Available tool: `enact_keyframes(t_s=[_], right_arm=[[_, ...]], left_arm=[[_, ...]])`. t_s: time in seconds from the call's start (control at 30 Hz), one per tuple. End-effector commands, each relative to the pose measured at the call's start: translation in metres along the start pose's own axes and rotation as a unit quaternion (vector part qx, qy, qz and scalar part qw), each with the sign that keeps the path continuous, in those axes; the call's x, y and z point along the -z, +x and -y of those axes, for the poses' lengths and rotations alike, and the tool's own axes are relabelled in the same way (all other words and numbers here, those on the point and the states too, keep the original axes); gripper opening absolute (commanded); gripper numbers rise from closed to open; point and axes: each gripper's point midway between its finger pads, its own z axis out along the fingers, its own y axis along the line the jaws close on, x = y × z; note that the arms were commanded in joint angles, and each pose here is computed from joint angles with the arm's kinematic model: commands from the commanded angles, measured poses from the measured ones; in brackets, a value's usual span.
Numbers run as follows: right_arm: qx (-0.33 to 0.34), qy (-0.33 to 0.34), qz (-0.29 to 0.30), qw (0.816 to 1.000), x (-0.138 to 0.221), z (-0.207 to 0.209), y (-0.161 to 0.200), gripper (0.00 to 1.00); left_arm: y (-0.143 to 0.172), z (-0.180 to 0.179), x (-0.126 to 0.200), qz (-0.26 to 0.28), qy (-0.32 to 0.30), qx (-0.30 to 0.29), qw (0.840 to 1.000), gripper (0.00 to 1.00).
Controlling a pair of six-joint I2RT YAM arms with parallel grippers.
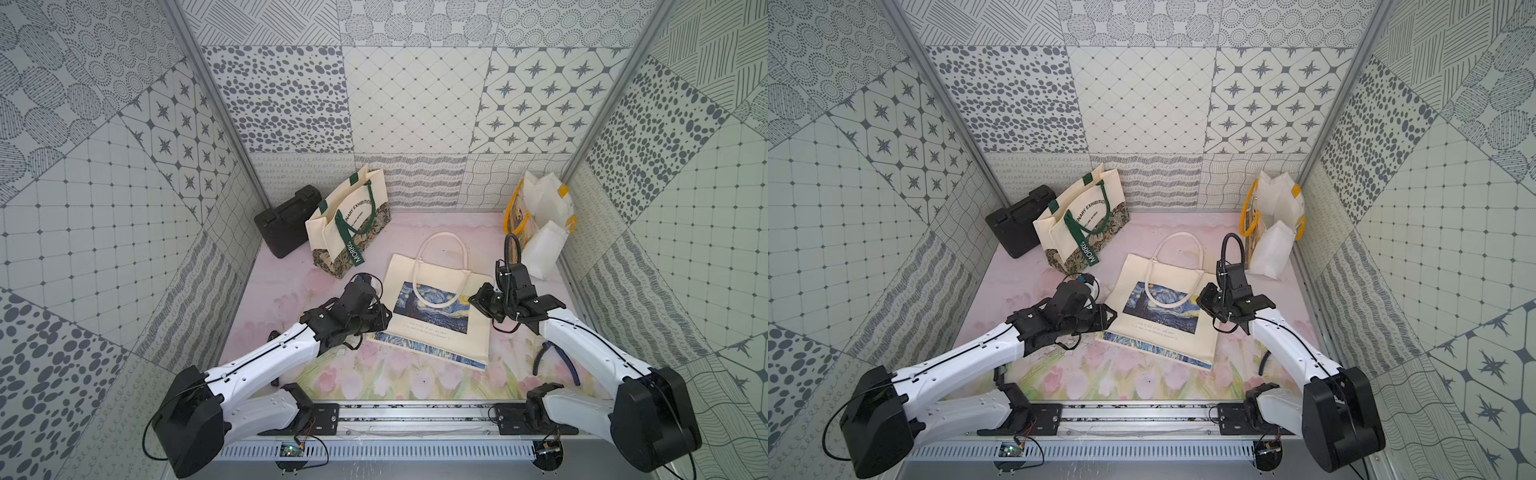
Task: Put away the canvas bag
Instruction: Adjust the canvas bag at the center of the board.
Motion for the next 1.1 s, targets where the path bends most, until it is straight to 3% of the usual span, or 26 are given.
enact_keyframes(t_s=[0.0, 0.67, 1.07], right_arm=[[0.012, -0.053, -0.005, 0.999, -0.010, -0.020, -0.001, 0.00], [-0.002, -0.009, -0.019, 1.000, -0.049, 0.008, 0.009, 0.00], [0.003, -0.150, 0.019, 0.988, -0.094, -0.001, 0.008, 0.00]], left_arm=[[0.001, -0.004, 0.001, 0.006, -0.005, 0.002, 1.000, 0.38], [0.009, -0.004, 0.001, 0.000, 0.011, 0.007, 1.000, 0.38], [0.010, -0.006, -0.002, 0.002, 0.008, 0.008, 1.000, 0.38]])
